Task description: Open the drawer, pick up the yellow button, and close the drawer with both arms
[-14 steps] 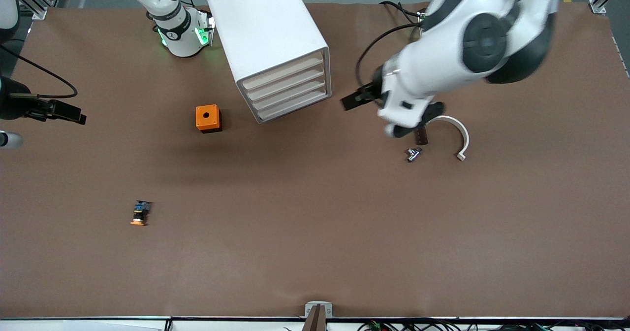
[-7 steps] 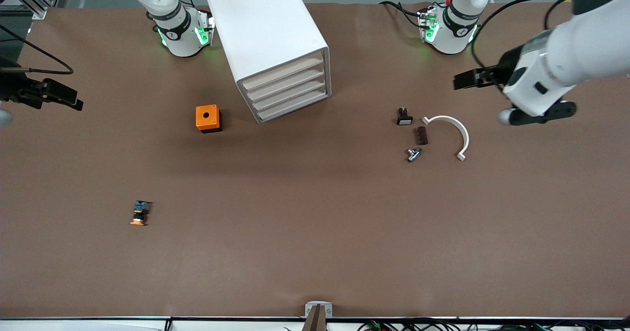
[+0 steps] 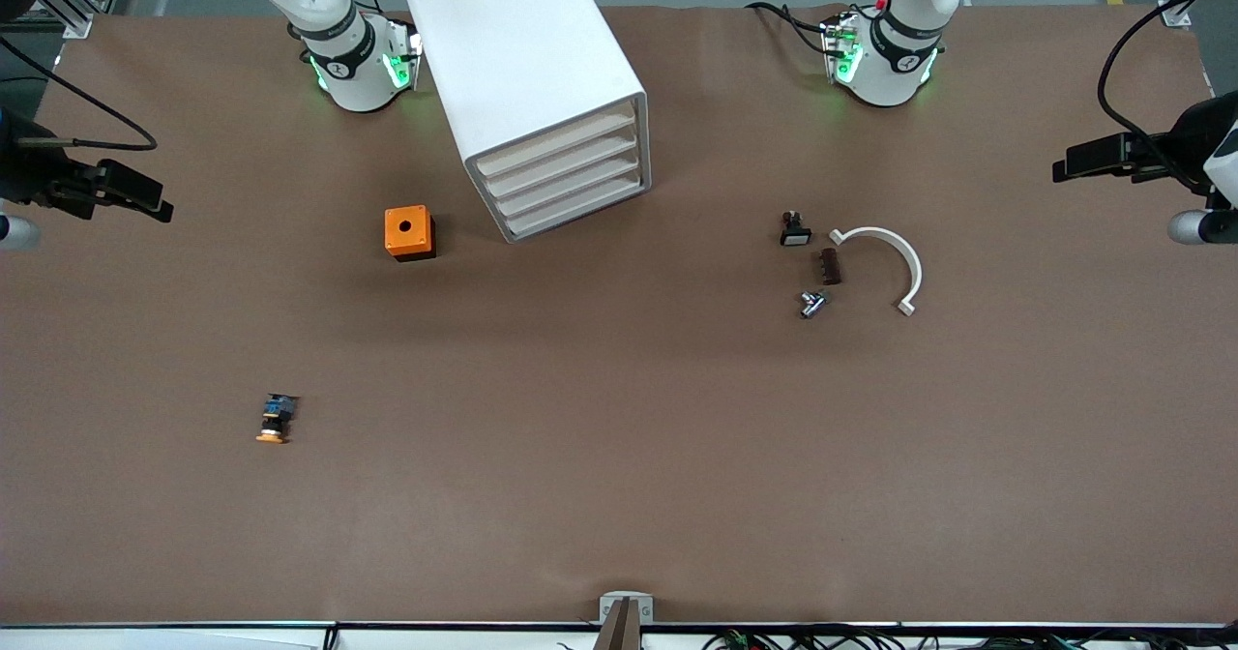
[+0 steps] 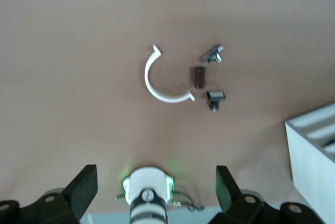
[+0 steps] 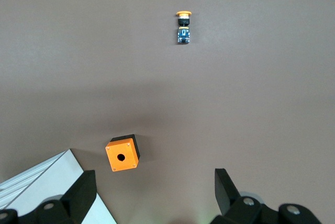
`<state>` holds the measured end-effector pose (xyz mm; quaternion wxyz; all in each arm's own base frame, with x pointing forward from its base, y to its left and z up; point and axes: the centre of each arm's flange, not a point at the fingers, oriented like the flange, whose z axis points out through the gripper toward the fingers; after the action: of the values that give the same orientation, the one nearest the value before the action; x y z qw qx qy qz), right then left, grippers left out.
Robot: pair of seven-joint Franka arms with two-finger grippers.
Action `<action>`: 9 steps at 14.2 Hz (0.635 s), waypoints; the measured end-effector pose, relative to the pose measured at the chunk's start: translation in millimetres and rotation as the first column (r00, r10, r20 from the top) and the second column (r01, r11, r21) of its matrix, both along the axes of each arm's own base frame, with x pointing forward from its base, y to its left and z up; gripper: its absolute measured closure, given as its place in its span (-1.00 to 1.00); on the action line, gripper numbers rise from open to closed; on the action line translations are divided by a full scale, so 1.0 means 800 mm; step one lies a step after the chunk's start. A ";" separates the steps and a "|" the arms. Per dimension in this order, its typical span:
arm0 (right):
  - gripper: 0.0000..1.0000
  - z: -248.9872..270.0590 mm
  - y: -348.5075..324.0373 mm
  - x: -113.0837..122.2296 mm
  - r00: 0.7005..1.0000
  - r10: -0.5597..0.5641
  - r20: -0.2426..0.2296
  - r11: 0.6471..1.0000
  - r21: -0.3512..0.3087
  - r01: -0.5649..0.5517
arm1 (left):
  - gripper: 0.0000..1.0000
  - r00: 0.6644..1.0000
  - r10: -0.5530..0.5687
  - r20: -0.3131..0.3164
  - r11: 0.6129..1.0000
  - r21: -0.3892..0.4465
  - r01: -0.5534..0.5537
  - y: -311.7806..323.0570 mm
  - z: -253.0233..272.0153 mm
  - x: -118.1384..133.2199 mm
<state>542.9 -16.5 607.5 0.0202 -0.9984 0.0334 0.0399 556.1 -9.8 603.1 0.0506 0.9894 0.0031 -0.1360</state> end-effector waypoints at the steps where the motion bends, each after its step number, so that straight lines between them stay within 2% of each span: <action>1: -1.00 0.001 0.003 -0.002 1.000 0.004 0.001 1.000 0.000 -0.004 | -0.99 0.999 -0.009 0.034 1.000 0.012 0.008 -0.010 -0.012 -0.005; 5: -1.00 0.003 0.008 -0.001 1.000 0.012 0.016 1.000 -0.001 -0.012 | -0.99 0.986 -0.045 0.160 0.998 0.055 0.037 -0.036 -0.022 -0.047; 9: -1.00 0.005 0.008 -0.001 0.998 0.013 0.064 1.000 -0.004 -0.012 | -0.99 0.951 -0.039 0.307 0.996 0.092 0.011 -0.009 0.044 -0.049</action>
<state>542.1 -9.9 611.6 0.0191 -0.9994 0.0266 0.0080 516.8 -17.0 638.6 0.0044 0.9997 -0.0111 0.0199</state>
